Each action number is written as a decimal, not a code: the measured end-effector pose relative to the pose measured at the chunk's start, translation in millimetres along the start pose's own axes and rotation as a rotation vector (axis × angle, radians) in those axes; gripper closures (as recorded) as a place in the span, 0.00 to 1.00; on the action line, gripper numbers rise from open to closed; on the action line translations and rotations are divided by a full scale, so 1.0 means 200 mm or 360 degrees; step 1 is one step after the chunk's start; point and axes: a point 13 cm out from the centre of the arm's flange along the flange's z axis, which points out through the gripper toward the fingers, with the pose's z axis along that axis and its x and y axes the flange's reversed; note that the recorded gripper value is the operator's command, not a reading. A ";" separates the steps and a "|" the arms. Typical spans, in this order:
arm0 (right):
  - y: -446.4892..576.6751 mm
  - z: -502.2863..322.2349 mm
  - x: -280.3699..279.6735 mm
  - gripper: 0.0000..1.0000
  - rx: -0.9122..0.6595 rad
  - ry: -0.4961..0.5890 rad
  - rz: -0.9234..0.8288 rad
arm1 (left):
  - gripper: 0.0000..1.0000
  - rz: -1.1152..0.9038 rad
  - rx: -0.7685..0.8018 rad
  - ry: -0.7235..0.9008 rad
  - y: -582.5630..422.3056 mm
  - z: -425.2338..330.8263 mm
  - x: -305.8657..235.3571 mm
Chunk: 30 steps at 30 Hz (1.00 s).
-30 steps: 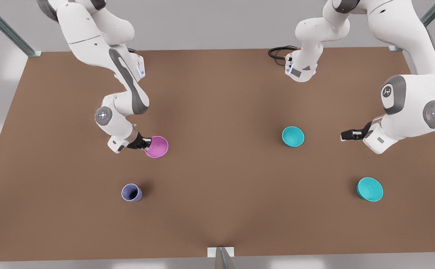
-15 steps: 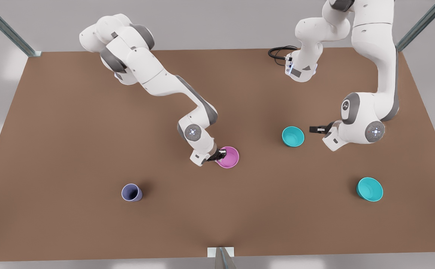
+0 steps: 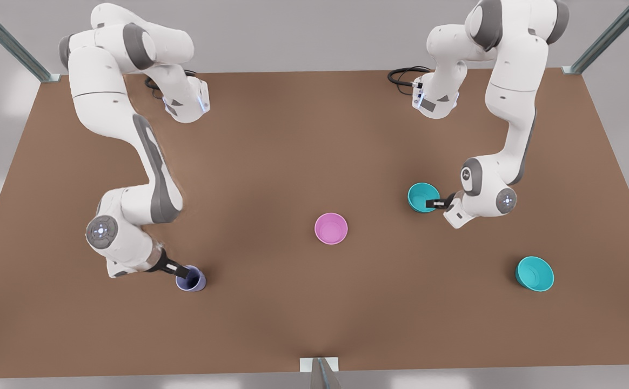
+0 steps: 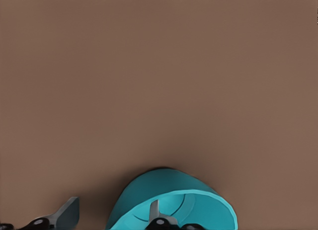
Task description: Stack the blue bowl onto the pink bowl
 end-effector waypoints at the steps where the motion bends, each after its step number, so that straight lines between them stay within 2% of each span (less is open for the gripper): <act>1: -0.23 -0.16 -0.09 0.00 0.0024 -0.0020 0.0039 | 0.73 0.0012 0.0000 -0.0016 0.00 -0.01 -0.01; 2: -0.42 -0.38 -0.12 0.00 0.0026 -0.0042 0.0069 | 0.79 0.0023 0.0000 -0.0030 0.00 -0.02 -0.02; 4: -0.67 -0.75 -0.03 0.00 0.0032 -0.0072 0.0066 | 0.79 0.0051 0.0000 -0.0057 -0.02 -0.07 -0.03; 8: -0.74 -1.04 0.22 0.00 0.0047 -0.0057 -0.0107 | 0.79 0.0095 0.0002 -0.0078 -0.05 -0.13 -0.03; 12: -0.71 -1.00 0.33 0.00 0.0054 0.0030 -0.0270 | 0.79 0.0163 0.0015 -0.0189 -0.17 -0.39 -0.10; 16: -0.70 -0.98 0.36 0.00 0.0054 0.0068 -0.0383 | 0.79 0.0407 -0.0022 -0.0345 -0.86 -0.66 -0.42; 19: -0.73 -0.98 0.36 0.00 0.0052 0.0081 -0.0437 | 0.79 0.0481 -0.0077 -0.0328 -1.23 -0.61 -0.52; 24: -0.76 -0.96 0.36 0.00 0.0050 0.0098 -0.0510 | 0.79 0.0382 -0.0110 -0.0264 -1.47 -0.44 -0.56; 30: -0.74 -0.95 0.37 0.00 0.0048 0.0106 -0.0601 | 0.79 0.0229 -0.0127 -0.0212 -1.65 -0.32 -0.48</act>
